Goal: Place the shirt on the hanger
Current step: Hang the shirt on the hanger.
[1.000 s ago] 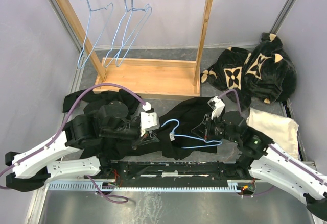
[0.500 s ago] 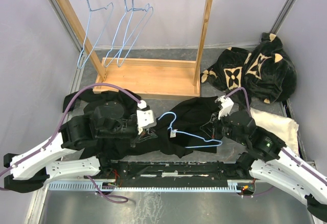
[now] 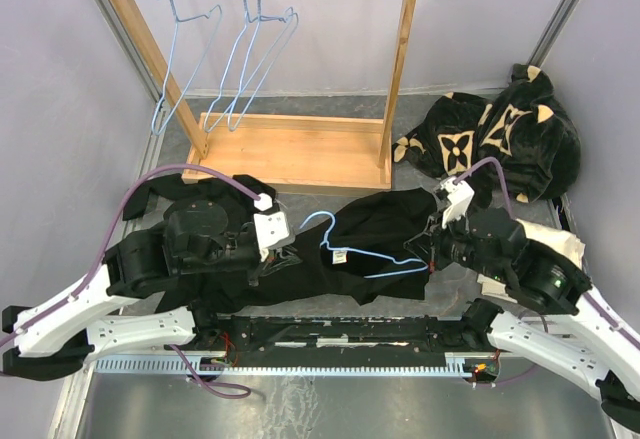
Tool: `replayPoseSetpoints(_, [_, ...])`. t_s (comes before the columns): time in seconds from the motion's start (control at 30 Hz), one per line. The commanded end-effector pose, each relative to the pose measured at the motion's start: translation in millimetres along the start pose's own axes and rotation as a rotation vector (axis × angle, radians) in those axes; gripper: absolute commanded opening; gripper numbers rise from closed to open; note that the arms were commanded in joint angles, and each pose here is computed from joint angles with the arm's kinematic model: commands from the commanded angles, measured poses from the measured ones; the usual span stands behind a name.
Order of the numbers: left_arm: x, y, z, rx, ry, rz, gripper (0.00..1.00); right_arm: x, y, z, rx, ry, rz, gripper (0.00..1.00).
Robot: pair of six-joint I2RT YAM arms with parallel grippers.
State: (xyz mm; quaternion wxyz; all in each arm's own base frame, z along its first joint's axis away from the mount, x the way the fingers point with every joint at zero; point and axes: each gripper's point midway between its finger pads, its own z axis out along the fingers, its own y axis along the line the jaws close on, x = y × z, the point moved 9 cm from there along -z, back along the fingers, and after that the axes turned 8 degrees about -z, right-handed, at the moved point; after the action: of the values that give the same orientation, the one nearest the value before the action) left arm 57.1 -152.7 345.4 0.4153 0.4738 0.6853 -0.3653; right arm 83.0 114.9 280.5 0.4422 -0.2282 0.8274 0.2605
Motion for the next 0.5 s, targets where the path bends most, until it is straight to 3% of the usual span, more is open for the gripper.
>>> replayPoseSetpoints(0.0, [-22.0,-3.3,-22.1,-0.015,-0.123,0.011,0.03,-8.4,-8.6,-26.1,0.089,0.062,-0.078,0.0])
replayPoseSetpoints(0.47, [-21.7,-0.3,-27.0,-0.058,-0.143,0.008,0.03,-33.4,-17.0,-53.7,0.214,0.191,-0.227,0.0])
